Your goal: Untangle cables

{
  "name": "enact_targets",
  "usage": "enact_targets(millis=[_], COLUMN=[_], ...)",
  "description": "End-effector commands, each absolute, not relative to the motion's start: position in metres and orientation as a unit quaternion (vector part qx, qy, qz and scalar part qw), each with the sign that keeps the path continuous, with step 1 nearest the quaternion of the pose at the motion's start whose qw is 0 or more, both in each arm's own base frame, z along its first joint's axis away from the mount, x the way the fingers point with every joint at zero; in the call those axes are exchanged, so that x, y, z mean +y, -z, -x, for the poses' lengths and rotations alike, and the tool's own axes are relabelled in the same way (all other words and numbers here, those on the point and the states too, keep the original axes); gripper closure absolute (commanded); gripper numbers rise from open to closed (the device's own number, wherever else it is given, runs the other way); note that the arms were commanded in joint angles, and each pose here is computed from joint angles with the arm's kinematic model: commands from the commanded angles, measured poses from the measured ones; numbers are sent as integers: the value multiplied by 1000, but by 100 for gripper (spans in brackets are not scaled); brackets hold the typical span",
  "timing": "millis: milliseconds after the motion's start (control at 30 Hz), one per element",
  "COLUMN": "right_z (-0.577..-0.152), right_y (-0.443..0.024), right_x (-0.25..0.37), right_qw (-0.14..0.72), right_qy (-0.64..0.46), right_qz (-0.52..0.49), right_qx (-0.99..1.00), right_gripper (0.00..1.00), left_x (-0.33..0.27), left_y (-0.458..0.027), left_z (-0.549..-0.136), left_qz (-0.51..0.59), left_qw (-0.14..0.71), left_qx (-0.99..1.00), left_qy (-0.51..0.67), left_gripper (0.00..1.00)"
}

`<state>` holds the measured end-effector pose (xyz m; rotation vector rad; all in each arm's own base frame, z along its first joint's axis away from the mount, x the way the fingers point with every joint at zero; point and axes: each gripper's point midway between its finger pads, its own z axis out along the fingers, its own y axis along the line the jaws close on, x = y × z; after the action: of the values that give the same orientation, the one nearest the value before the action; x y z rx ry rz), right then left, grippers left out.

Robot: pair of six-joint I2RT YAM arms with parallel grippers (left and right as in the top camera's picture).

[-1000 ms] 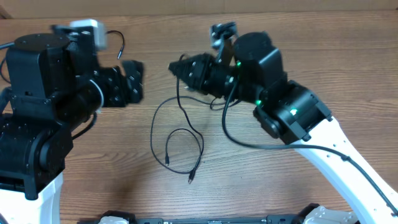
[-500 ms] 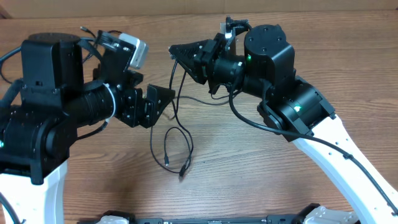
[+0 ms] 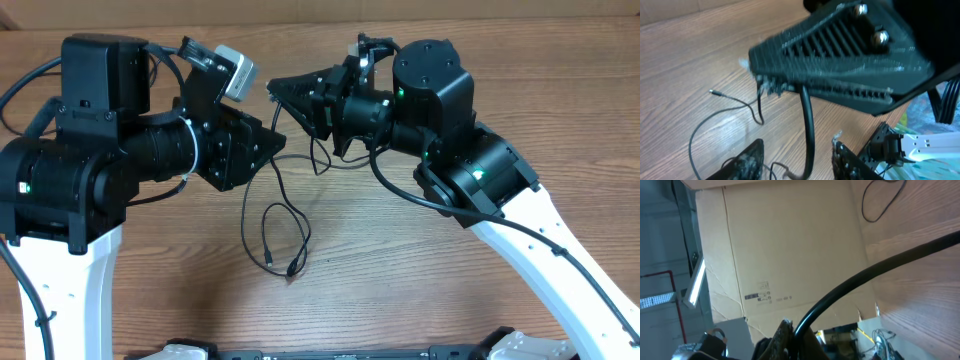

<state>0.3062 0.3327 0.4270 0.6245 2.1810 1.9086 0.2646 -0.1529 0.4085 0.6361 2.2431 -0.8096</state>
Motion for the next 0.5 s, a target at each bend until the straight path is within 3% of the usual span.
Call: enact_targets(millis=[0,100,167,467], right_z=[-300,-298,-297,-295], right_y=[-435,-435,-435,-435], right_x=[332,333,333,334], right_qw=[82,78,75,71], right_qy=[-650,-651,-652,-653], right_qz=[-200,-197,-194,-191], right_qx=[728,729,729,730], right_gripper=[96,96,96,96], left_x=[-157,-161,-162,-162], left_y=[-414,-418,-419,-419], left_z=[-266,-264,-264,-264], left_qz=[-255,-262,-263,-263], left_qw=[338,340,342,341], left_qx=[848,839,837,838], left_qy=[320,335,336,336], left_gripper=[58,59,68,78])
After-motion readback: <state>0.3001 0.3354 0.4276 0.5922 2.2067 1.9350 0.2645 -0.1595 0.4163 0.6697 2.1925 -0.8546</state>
